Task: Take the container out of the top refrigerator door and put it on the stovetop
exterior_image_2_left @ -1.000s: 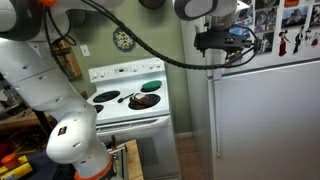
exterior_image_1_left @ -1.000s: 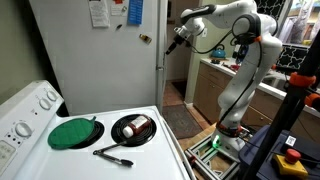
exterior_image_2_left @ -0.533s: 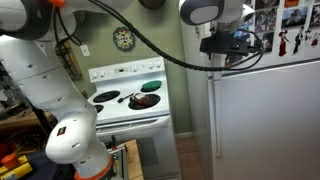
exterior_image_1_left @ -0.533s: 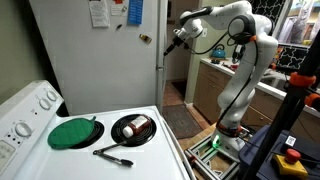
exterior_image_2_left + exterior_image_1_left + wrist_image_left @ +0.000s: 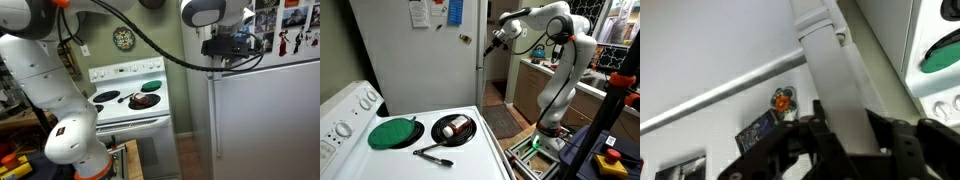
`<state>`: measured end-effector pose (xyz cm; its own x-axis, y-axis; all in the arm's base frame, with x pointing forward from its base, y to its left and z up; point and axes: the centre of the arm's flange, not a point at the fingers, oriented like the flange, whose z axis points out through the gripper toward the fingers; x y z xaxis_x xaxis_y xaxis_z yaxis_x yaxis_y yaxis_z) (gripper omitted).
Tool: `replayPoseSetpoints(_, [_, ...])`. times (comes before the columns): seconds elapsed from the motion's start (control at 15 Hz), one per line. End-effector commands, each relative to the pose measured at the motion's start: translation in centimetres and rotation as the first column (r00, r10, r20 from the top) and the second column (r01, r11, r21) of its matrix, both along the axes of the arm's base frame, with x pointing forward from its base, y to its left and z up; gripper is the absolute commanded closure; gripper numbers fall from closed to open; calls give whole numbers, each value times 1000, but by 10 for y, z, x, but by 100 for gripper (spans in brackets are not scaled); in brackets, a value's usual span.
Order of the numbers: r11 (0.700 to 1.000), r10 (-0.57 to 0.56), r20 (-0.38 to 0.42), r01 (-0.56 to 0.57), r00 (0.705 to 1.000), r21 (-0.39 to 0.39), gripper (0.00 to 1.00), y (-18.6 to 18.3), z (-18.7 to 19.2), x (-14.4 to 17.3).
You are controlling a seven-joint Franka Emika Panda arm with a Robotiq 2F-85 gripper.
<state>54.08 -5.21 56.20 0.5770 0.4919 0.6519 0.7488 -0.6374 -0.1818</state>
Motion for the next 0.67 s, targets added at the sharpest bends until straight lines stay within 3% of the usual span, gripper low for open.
replayPoseSetpoints(0.0, [1000,-18,12,18,1000,-16,92,-30,4,2])
replayPoseSetpoints(0.6, [993,-83,13,84,996,-86,92,-81,14,-12])
